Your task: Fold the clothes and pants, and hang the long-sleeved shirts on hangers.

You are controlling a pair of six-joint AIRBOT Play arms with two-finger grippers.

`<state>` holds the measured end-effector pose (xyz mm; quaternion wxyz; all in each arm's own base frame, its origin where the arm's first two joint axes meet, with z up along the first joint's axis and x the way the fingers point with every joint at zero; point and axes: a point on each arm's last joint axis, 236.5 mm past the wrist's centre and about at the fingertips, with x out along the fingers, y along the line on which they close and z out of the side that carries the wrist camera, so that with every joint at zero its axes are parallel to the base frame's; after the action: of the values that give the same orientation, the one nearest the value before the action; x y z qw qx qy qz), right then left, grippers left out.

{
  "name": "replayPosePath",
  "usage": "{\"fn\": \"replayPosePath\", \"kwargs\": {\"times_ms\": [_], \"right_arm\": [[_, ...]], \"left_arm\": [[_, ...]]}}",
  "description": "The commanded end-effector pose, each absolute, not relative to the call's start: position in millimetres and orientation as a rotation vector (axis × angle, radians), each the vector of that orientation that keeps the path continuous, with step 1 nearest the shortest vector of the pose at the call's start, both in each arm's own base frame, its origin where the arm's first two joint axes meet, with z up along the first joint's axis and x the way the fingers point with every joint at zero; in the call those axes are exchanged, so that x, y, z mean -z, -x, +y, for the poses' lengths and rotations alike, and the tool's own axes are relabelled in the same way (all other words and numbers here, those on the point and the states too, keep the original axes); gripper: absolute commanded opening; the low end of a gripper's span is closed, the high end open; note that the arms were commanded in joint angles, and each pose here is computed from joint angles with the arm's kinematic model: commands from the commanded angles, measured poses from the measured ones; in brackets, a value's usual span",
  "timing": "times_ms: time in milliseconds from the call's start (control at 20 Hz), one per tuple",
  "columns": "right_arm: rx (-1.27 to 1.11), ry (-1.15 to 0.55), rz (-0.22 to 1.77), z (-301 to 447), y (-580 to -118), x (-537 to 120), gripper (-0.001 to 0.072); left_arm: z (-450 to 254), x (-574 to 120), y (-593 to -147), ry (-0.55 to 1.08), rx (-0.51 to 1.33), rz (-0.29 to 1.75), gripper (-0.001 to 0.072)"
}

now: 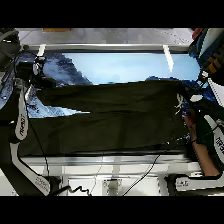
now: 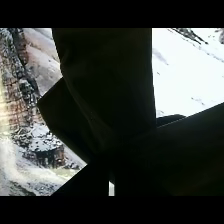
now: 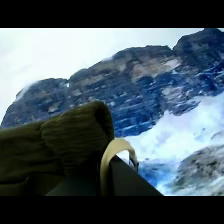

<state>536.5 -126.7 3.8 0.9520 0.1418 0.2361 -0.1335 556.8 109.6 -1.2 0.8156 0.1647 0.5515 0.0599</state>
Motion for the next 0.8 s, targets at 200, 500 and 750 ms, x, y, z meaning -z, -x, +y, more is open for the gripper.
{"fn": "replayPosePath", "kwargs": {"times_ms": [200,500,750], "right_arm": [[0.192,0.006,0.390,-120.5,-531.4,-75.8,0.0035],[0.128,0.013,0.384,-103.0,-520.7,-101.8,0.0035],[0.095,0.011,0.423,-95.2,-517.9,-92.5,0.0035]], "left_arm": [[149.9,-100.9,-509.4,-0.369,-0.313,1.130,0.0020],[158.5,-160.3,-427.4,-0.326,-0.432,1.232,0.0020],[152.6,-216.2,-368.3,-0.281,-0.470,1.203,0.0019]]}}
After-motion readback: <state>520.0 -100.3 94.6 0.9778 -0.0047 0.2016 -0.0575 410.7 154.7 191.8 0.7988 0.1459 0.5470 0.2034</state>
